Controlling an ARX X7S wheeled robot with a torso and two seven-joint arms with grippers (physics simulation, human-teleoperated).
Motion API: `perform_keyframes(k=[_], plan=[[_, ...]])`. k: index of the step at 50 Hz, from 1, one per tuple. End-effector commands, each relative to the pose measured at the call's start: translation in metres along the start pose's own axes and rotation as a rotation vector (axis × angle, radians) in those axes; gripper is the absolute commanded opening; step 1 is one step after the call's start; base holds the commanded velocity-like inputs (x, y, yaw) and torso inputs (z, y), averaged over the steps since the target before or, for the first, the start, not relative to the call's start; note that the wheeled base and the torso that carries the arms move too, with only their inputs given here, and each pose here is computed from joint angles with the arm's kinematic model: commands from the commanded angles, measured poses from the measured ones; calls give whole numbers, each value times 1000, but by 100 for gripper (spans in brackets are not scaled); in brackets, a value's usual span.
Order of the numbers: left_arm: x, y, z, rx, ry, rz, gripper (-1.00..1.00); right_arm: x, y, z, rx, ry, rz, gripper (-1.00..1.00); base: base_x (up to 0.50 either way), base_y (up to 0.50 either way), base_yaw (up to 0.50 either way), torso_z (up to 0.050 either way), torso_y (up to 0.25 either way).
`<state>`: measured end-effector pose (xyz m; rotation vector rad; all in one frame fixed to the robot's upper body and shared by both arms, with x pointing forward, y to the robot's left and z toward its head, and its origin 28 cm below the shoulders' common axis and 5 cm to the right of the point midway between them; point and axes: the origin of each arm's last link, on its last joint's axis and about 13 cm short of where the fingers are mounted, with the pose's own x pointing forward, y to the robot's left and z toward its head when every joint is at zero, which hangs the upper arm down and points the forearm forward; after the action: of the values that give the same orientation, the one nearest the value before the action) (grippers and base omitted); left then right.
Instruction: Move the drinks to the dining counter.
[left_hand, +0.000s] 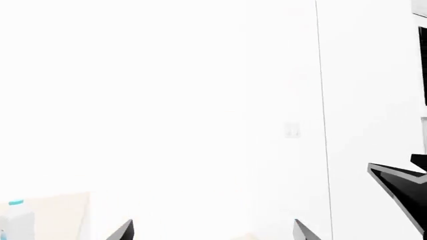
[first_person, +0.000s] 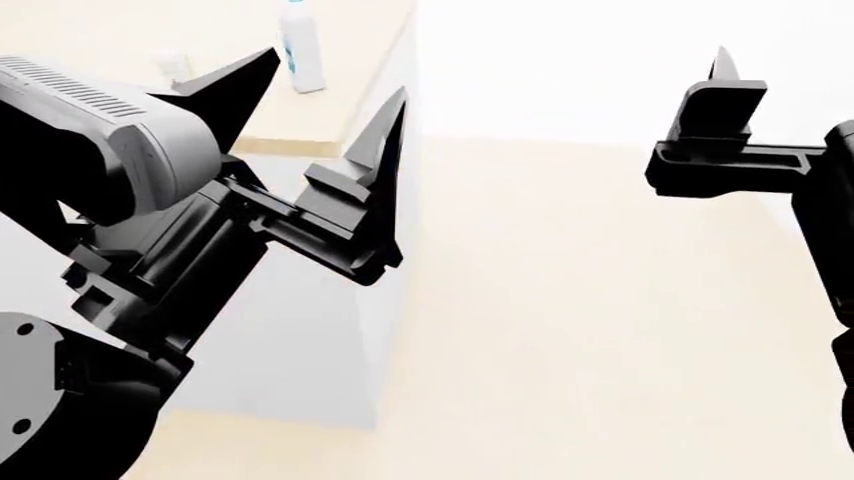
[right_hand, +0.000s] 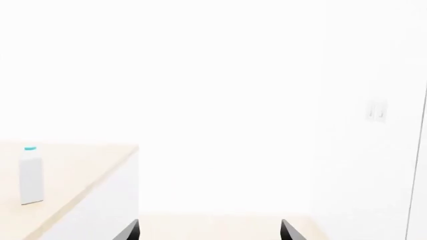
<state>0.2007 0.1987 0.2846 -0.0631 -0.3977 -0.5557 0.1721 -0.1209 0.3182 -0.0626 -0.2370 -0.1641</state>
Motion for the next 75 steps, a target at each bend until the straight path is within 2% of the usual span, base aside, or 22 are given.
perform_keyframes(k=[1, 22, 75], plan=[[0, 0, 0, -1, -1, 0, 100, 4, 0, -3, 30, 71, 12, 100, -253, -533, 0, 0, 0], [-1, 0, -1, -5, 1, -3, 100, 2, 0, -3, 53, 70, 31, 100, -124, -518, 0, 0, 0], [0, -2, -1, -5, 1, -11, 100, 3, 2, -6, 29, 66, 29, 100, -75, -512, 0, 0, 0]])
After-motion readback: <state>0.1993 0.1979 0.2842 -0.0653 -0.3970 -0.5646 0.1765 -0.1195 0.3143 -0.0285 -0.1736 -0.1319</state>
